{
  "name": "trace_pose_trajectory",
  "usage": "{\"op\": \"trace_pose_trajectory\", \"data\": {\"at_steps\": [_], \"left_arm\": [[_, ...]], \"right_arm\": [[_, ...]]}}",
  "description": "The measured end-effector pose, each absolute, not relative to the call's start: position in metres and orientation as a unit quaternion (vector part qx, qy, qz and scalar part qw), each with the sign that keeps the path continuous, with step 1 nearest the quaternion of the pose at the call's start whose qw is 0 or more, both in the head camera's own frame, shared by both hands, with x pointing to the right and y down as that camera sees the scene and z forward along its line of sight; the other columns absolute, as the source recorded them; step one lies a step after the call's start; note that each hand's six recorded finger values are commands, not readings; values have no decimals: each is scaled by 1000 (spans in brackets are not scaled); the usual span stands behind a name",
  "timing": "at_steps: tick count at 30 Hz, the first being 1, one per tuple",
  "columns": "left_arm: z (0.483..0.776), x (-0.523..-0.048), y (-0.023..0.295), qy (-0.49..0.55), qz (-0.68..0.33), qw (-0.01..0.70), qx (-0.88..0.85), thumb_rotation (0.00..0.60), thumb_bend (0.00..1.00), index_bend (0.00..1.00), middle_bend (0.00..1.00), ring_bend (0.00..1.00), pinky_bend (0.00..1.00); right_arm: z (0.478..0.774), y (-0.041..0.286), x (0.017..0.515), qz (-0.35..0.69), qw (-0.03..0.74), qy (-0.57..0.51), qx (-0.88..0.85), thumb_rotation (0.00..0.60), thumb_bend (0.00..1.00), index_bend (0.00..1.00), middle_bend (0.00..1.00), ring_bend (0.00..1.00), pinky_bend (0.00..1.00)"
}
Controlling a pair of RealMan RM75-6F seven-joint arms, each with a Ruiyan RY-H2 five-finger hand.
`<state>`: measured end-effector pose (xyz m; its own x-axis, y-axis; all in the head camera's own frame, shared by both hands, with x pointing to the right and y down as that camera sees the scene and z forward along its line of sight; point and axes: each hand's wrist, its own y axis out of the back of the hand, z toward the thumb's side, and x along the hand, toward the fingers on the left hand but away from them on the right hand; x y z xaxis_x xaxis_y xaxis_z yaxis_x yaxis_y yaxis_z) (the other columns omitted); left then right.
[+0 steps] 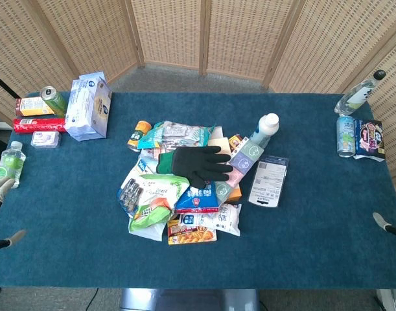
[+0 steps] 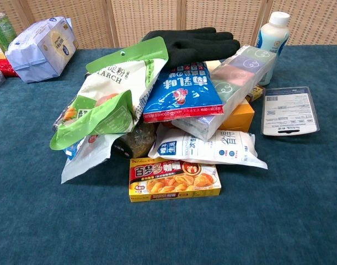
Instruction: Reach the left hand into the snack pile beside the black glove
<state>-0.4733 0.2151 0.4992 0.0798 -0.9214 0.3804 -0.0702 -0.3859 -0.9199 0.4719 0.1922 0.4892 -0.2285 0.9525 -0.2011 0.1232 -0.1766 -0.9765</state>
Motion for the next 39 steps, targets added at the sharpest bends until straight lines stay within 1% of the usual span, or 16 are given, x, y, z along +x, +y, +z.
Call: {"op": "trace_pose_trajectory", "data": {"at_steps": [6,9,15,18,22,25,32,39], "left_arm": [[502,-465,213,386,-536,398,-637,600,0,0,0,0,0],[504,-456,209,372,-512,422,-650,600,0,0,0,0,0],[509,-434,192,297,-425,526,-674,600,0,0,0,0,0],[514,-424,180,242,-372,587,-677,600,0,0,0,0,0],[527,-402,159,132,-292,675,-665,600,0,0,0,0,0],[540,-378,142,70,-246,722,-643,600,0,0,0,0,0],[575,-324,125,13,-223,753,-619,600,0,0,0,0,0],[601,-255,127,0,-186,763,-619,600,0,0,0,0,0]], "right_arm": [[490,193,471,576,357,-529,-511,600,0,0,0,0,0],[489,194,468,573,359,-529,-513,600,0,0,0,0,0],[487,194,468,572,354,-532,-514,600,0,0,0,0,0],[483,195,469,571,353,-537,-512,600,0,0,0,0,0],[480,195,469,568,350,-541,-512,600,0,0,0,0,0],[478,195,469,565,349,-543,-513,600,0,0,0,0,0],[475,195,472,559,344,-551,-515,600,0,0,0,0,0],[468,194,479,550,336,-567,-513,600,0,0,0,0,0]]}}
